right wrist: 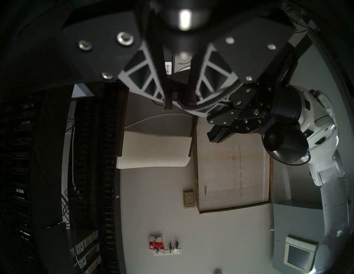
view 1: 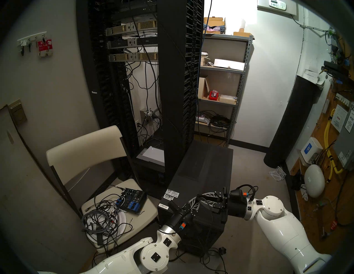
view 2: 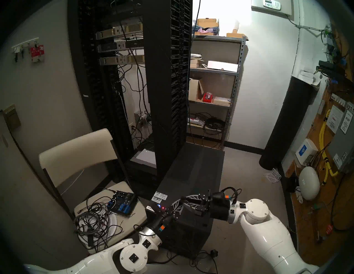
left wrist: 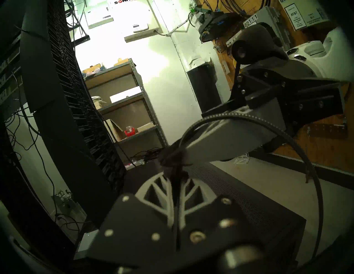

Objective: Insert the cable into the workstation's USB slot

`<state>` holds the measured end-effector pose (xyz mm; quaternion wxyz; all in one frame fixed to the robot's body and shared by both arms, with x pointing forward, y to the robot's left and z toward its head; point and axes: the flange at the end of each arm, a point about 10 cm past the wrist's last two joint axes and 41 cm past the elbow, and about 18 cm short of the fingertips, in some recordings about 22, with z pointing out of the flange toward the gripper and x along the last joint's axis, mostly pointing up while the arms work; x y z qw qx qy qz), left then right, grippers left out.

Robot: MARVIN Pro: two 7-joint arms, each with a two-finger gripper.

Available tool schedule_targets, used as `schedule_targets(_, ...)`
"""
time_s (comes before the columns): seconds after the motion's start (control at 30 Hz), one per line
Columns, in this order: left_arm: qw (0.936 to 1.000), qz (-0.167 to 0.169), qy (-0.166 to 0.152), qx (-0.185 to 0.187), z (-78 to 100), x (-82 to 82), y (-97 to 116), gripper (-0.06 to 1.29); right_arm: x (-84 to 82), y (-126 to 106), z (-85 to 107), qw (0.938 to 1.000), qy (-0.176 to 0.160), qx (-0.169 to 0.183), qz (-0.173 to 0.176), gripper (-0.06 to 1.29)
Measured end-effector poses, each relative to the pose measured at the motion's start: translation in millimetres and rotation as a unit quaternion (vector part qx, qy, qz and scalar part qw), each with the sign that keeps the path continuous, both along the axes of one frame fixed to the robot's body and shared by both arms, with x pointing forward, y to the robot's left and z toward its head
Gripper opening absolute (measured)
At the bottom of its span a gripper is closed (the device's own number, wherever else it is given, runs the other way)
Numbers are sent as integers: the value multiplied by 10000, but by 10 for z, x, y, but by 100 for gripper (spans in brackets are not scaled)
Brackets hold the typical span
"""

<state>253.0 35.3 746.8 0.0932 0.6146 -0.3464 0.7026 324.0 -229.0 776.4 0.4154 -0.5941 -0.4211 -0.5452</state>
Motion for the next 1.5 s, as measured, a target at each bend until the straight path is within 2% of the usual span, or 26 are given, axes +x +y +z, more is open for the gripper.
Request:
schedule_targets(0.17, 10000, 18, 14, 12, -12, 7, 12, 1, -6, -2, -4, 10000, -21, -17, -25, 36)
schedule_targets(0.27, 10000, 20, 23, 6, -13, 10, 12, 1, -7, 6, -6, 10000, -65, -2, -30, 29)
schedule_targets(0.33, 10000, 12, 28, 0, -12, 11, 9, 1, 0, 7, -2, 10000, -74, 16, -40, 11)
schedule_targets(0.37, 10000, 4, 33, -3, -11, 12, 7, 1, 3, 7, -2, 10000, -72, 26, -40, -2)
schedule_targets(0.9, 9994, -276, 187, -36, 4, 4, -40, 3, 29, -33, 21, 9997, 157, 161, -4, -3)
schedule_targets(0.97, 9993, -310, 219, -21, -8, -17, -33, 12, 39, -35, 30, 9997, 161, 172, -12, -3)
schedule_targets(1.0, 9992, -321, 240, -7, -18, -29, -21, 25, 46, -39, 36, 9997, 160, 176, -21, -3)
schedule_targets(1.07, 9990, -339, 286, 27, -42, -52, 8, 40, 56, -48, 47, 9997, 157, 179, -37, -3)
schedule_targets(1.13, 9988, -339, 337, 69, -70, -73, 51, 64, 66, -59, 57, 9997, 154, 178, -55, -3)
schedule_targets(1.23, 9987, -298, 389, 127, -105, -88, 128, 117, 82, -73, 69, 9997, 145, 167, -74, -3)
schedule_targets(1.27, 9987, -271, 403, 144, -114, -93, 162, 124, 89, -79, 71, 9997, 146, 160, -82, -3)
schedule_targets(1.5, 9989, 64, 443, 165, -133, -88, 415, 124, 134, -96, 42, 9998, 205, 23, -71, -3)
